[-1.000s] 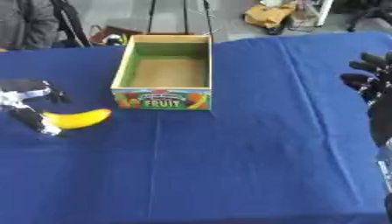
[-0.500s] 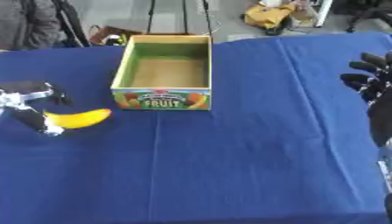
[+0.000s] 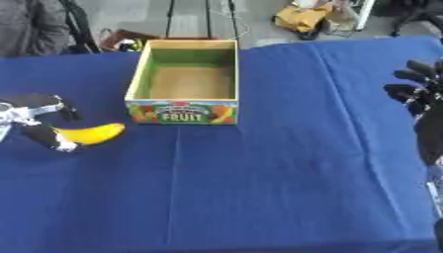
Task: Pick up objects on the table and place them in the box.
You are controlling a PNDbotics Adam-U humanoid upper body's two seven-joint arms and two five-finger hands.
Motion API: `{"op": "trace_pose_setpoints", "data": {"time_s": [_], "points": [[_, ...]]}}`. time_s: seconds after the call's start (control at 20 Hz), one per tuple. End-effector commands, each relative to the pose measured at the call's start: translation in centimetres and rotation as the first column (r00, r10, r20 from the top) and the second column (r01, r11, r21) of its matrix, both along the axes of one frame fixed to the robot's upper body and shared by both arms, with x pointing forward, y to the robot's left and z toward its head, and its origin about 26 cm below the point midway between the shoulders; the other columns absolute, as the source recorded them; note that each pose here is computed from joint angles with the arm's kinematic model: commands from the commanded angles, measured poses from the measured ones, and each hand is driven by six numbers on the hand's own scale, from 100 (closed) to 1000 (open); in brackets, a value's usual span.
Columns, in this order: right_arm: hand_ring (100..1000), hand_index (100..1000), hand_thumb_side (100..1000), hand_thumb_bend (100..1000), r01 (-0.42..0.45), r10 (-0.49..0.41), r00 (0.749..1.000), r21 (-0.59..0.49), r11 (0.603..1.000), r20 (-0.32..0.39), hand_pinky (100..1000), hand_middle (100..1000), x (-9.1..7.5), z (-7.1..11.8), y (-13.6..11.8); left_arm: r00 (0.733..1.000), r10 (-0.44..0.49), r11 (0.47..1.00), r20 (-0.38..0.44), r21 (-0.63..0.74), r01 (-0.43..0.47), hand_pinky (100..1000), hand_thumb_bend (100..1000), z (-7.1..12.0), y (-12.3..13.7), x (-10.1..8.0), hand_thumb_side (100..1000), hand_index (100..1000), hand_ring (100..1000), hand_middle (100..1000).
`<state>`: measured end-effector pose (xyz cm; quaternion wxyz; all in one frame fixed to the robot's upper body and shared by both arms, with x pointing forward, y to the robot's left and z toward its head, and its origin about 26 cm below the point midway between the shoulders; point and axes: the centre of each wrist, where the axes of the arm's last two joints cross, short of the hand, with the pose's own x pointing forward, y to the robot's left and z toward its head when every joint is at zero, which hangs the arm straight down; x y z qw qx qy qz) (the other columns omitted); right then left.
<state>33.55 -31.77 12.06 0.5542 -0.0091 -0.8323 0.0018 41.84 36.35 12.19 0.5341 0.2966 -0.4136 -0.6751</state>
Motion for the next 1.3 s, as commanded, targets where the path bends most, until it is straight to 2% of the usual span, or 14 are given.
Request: {"op": "trace_pose_setpoints", "data": {"time_s": [0.05, 0.45, 1.0, 1.3], "points": [[679, 813, 938, 100, -0.006, 0.006, 1.0, -0.01, 1.0, 0.026, 815, 701, 0.12, 0.93, -0.15, 0.999, 0.014, 0.999, 0.042, 0.029, -0.015, 812, 696, 1.51, 0.65, 0.37, 467, 795, 750, 719], [679, 813, 937, 100, -0.006, 0.006, 1.0, -0.01, 1.0, 0.026, 815, 701, 0.13, 0.94, -0.15, 0.999, 0.008, 1.0, 0.044, 0.03, -0.009, 809, 670, 1.28, 0.6, 0.53, 454, 783, 736, 701], [679, 813, 938, 100, -0.007, 0.007, 1.0, -0.01, 1.0, 0.026, 815, 702, 0.15, 0.94, -0.15, 1.0, -0.02, 0.999, 0.024, 0.026, 0.019, 775, 534, 1.01, 0.38, 0.47, 396, 720, 652, 608], [679, 813, 938, 100, -0.008, 0.009, 1.0, -0.011, 1.0, 0.026, 815, 702, 0.17, 0.95, -0.12, 0.999, -0.035, 0.999, 0.004, 0.029, 0.035, 768, 532, 0.8, 0.34, 0.42, 391, 712, 642, 599]]}}
